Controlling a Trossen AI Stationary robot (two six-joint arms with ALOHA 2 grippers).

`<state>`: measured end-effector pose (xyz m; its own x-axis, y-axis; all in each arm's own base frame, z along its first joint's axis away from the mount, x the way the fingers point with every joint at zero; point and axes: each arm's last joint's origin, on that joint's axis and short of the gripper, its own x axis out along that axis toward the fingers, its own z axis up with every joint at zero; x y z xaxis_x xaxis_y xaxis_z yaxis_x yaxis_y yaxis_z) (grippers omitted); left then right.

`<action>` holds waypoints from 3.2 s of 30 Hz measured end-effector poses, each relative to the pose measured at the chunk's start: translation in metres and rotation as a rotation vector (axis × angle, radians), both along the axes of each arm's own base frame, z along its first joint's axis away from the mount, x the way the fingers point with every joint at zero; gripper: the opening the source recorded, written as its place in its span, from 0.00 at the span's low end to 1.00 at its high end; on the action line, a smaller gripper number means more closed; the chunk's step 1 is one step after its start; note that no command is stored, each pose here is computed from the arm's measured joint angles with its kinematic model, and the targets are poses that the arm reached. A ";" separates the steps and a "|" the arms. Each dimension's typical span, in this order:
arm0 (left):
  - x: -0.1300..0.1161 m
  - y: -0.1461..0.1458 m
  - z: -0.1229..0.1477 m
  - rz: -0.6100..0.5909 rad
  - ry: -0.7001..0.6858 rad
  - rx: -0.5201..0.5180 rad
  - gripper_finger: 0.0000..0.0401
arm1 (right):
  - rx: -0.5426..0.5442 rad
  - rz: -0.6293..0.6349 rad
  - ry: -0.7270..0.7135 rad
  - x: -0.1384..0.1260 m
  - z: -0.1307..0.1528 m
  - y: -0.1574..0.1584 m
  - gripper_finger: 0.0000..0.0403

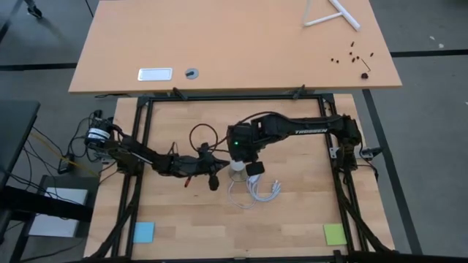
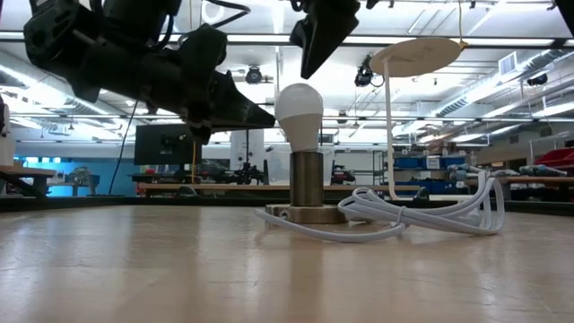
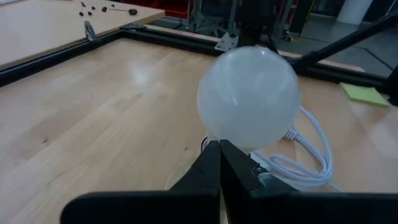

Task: Screw lightbulb
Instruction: Insert the white lightbulb into the golden lamp

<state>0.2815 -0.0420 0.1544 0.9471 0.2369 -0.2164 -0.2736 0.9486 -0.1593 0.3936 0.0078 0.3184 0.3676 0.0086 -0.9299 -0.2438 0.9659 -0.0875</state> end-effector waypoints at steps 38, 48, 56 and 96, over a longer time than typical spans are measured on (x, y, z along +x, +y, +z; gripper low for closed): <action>0.008 0.006 0.013 -0.065 -0.077 0.001 0.01 | 0.161 -0.111 0.075 0.016 -0.032 -0.008 0.76; 0.008 0.006 0.012 -0.070 -0.072 0.009 0.01 | 0.145 -0.071 0.102 0.016 -0.035 -0.008 0.73; 0.008 0.006 0.013 -0.070 -0.077 0.008 0.01 | 0.139 -0.075 0.100 0.015 -0.037 -0.009 0.66; 0.046 0.018 -0.068 0.068 0.079 -0.100 0.01 | 0.093 -0.164 0.109 0.010 -0.033 -0.010 0.58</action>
